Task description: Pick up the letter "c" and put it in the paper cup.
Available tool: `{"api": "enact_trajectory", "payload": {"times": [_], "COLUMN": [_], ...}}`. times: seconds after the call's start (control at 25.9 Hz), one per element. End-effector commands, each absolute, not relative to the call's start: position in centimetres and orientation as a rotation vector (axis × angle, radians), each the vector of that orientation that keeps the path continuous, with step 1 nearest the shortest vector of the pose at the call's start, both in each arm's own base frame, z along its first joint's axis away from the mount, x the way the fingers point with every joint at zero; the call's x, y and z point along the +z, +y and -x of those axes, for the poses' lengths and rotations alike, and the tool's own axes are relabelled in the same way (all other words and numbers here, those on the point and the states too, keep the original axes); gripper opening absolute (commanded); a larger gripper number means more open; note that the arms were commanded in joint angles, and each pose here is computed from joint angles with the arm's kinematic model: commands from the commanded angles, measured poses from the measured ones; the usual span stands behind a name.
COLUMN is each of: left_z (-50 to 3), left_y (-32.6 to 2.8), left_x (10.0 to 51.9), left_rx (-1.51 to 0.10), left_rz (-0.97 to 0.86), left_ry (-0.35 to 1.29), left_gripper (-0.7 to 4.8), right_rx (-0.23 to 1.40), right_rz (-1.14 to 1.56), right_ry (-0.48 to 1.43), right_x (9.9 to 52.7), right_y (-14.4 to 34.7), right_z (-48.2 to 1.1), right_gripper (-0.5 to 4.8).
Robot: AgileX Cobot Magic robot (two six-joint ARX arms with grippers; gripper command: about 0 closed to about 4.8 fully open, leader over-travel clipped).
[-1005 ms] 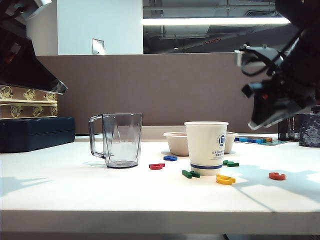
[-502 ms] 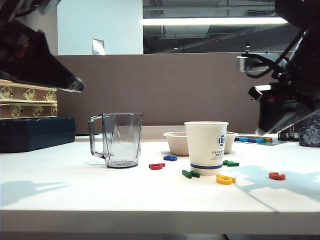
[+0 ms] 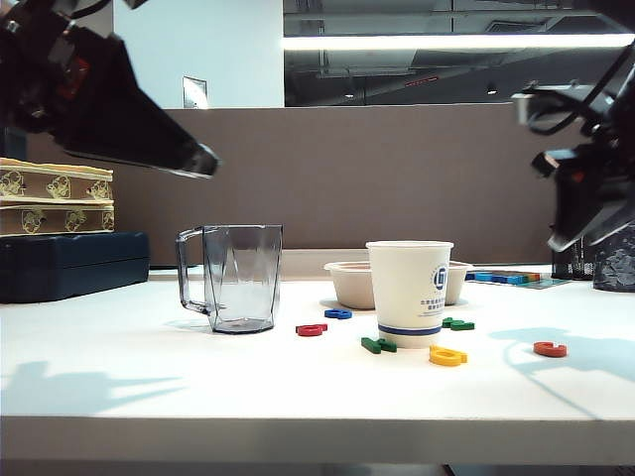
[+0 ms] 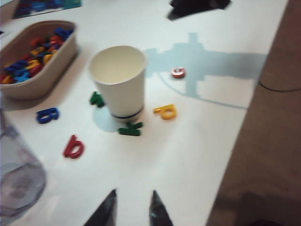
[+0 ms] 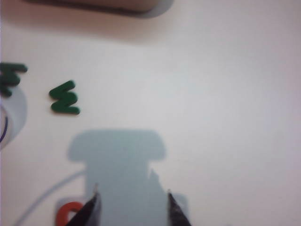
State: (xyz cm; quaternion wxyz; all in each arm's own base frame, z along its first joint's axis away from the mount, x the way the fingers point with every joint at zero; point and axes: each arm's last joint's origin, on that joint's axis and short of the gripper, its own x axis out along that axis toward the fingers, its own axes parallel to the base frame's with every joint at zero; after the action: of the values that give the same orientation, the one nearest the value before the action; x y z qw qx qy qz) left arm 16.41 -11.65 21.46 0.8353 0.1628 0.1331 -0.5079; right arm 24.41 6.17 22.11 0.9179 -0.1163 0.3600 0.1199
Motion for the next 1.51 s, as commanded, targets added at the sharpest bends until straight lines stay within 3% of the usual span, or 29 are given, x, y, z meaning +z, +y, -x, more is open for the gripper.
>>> {"api": "enact_trajectory", "payload": {"times": [0.04,0.35,0.66,0.81,0.93,1.51], "left_z": [-16.3,-16.3,-18.4,-20.5,-21.3,-20.7], "left_y": [-12.8,-17.3,-21.3,-23.6,-24.7,-28.6], "left_x": [21.2,20.3,20.6,21.1,21.1,19.0], "left_rx": [-1.123,-1.226,-1.251,-1.251,-1.255,-1.35], "left_rz": [-0.351,-0.386,-0.401,-0.386,-0.375,-0.403], "left_ry": [0.28,0.302,0.333,0.34,0.348,0.404], "left_gripper": [0.85,0.86,0.9,1.01,1.3,1.29], "right_rx": [0.205,0.075,0.06,0.054,0.049,0.039], "right_rz": [0.222,0.168,0.151,0.149,0.148,0.164], "right_ry": [0.686,0.59,0.539,0.513,0.512,0.502], "right_x": [23.3,25.7,27.0,27.5,27.5,27.7], "right_y": [5.2,1.7,1.0,0.9,0.8,0.5], "right_z": [-24.2,-23.1,-22.0,-21.6,-21.6,-21.6], "right_gripper": [1.77,1.81,1.82,2.12,2.12,2.12]}}
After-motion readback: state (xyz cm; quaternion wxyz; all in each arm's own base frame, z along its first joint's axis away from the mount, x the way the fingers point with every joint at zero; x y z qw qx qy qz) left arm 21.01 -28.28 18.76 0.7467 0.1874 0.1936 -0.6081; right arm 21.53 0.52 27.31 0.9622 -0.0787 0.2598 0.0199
